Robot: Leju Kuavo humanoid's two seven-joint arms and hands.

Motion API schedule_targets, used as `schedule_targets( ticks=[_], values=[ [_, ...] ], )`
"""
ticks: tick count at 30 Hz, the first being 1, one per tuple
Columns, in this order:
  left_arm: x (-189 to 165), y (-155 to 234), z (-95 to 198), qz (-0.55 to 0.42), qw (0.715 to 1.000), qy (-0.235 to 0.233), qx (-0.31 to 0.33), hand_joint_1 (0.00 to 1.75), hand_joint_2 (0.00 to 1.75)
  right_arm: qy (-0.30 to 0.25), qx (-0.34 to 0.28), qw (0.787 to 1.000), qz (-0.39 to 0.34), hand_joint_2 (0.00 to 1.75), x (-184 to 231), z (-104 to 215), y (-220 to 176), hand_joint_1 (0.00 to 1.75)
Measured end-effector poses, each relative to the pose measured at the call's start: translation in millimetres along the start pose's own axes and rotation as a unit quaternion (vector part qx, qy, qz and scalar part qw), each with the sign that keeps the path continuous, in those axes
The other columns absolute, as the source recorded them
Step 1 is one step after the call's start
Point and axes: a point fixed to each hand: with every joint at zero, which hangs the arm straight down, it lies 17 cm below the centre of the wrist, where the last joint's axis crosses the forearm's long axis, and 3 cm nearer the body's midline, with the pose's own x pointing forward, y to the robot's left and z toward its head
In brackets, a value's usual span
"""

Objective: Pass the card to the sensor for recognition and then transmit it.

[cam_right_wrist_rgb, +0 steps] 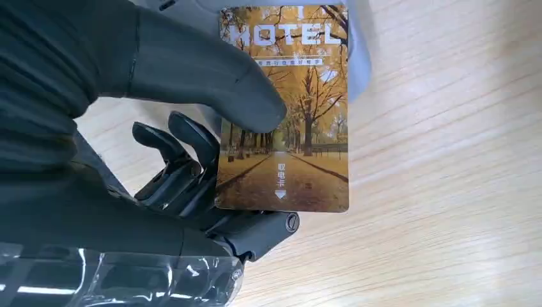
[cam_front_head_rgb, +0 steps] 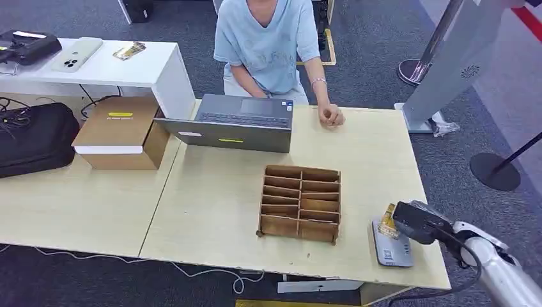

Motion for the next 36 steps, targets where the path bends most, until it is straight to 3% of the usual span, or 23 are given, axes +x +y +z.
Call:
schedule_targets(
  ticks=[36],
  values=[
    [0, 1, 0, -0.002, 1.000, 0.000, 0.003, 0.00, 0.00, 0.005, -0.020, 1.000, 0.018, 1.75, -9, 13, 8, 1.75]
  ],
)
